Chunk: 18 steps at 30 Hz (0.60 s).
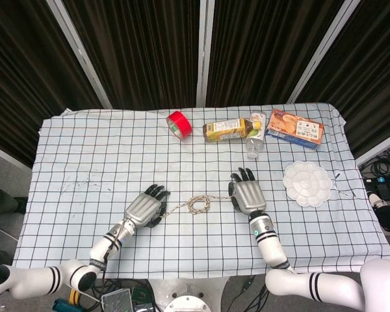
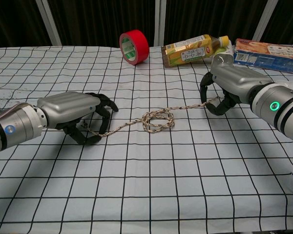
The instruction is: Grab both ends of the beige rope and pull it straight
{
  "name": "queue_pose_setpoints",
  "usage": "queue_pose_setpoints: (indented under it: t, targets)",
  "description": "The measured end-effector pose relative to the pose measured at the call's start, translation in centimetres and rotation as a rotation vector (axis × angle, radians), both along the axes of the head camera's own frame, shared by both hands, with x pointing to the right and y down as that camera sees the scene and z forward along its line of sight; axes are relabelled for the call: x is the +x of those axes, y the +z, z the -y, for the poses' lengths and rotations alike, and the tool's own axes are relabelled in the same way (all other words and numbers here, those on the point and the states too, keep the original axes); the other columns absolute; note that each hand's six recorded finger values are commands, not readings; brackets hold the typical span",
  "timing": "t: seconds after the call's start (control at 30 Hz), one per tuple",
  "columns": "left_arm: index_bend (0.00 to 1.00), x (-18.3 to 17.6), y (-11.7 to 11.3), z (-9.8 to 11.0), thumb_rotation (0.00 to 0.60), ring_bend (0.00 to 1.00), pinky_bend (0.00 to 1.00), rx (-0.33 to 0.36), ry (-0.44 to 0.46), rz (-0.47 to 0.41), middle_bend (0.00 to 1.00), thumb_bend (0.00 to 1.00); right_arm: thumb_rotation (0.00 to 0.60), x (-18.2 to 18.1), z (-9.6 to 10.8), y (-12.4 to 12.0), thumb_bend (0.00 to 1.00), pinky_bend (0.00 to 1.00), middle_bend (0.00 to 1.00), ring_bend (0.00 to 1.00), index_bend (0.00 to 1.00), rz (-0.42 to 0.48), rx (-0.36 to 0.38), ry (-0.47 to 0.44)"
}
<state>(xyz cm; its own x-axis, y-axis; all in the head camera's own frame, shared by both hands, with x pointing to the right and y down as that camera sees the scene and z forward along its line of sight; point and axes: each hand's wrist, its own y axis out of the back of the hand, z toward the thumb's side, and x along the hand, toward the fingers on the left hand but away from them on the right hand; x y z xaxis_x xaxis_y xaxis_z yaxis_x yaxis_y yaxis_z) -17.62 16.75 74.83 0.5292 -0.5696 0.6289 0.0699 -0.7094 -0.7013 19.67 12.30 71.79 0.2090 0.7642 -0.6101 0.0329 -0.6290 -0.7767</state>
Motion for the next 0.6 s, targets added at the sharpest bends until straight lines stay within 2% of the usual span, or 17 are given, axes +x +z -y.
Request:
queue_pose_setpoints:
  t: [0.37,0.6]
  targets:
    - [0.58,-0.7,-0.2,0.5,0.600,0.00,0.00,0.010,-0.028,-0.014,0.13,0.40,0.600,0.5,0.2,-0.3,0.45,0.00,0.18,0.00,0.56,0.002,0.003,0.013]
    - [0.58,-3.6,-1.1,1.4,0.600,0.00,0.00,0.035,-0.092,-0.007,0.13,0.40,0.600,2.2,0.7,-1.2,0.46,0.00,0.18,0.00,0.56,-0.002,0.017,0.042]
